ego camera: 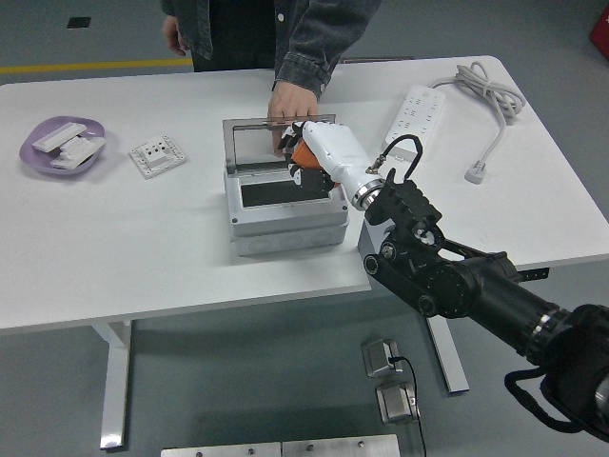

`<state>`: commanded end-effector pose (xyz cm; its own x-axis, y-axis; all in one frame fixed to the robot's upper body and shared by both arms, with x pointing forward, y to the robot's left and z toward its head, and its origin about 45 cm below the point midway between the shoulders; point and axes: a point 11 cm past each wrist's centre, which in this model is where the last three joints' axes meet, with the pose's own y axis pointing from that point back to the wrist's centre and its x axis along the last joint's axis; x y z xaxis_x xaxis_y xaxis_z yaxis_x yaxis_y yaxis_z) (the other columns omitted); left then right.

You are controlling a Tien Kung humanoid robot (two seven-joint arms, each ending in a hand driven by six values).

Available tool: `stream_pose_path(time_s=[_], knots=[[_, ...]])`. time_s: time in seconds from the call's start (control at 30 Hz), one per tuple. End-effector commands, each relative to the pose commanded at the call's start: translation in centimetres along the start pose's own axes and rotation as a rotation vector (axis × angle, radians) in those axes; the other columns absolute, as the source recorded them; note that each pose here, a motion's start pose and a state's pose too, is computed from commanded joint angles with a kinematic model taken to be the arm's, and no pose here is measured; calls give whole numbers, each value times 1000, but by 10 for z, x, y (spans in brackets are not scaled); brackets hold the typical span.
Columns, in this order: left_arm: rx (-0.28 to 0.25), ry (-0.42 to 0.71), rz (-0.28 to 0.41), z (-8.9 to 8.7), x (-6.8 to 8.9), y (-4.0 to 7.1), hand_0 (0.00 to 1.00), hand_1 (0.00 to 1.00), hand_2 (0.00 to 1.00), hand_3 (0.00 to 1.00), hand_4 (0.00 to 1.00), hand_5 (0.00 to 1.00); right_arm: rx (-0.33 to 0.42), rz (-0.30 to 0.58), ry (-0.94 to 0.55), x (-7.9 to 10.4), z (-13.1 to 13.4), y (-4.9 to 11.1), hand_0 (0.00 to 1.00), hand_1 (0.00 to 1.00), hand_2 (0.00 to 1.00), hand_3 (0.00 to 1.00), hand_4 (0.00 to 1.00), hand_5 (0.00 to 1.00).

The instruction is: Pick up the cylinder from the cube,place it in the box,flap close box

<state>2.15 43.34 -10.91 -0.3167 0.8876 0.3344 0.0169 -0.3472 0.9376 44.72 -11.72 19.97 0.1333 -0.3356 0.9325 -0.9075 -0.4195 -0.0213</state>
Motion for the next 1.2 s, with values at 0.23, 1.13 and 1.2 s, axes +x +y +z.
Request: stream_pose_path(time_s=[0.23,1.13,1.2], knots=[[-10,-5,2,7,0,1,630,584,539,622,606,226,36,-54,40,-10,-4,-1,2,168,609,559,2,2],[-21,-27,-1,21,-2,2,627,584,540,623,601,219,62,-145,84,-11,-6,-6,610,636,795,887,620,133],[-21,-27,-2,22,-2,3,627,584,540,623,600,219,61,-143,83,-10,-5,-6,772,695,822,966,804,176]])
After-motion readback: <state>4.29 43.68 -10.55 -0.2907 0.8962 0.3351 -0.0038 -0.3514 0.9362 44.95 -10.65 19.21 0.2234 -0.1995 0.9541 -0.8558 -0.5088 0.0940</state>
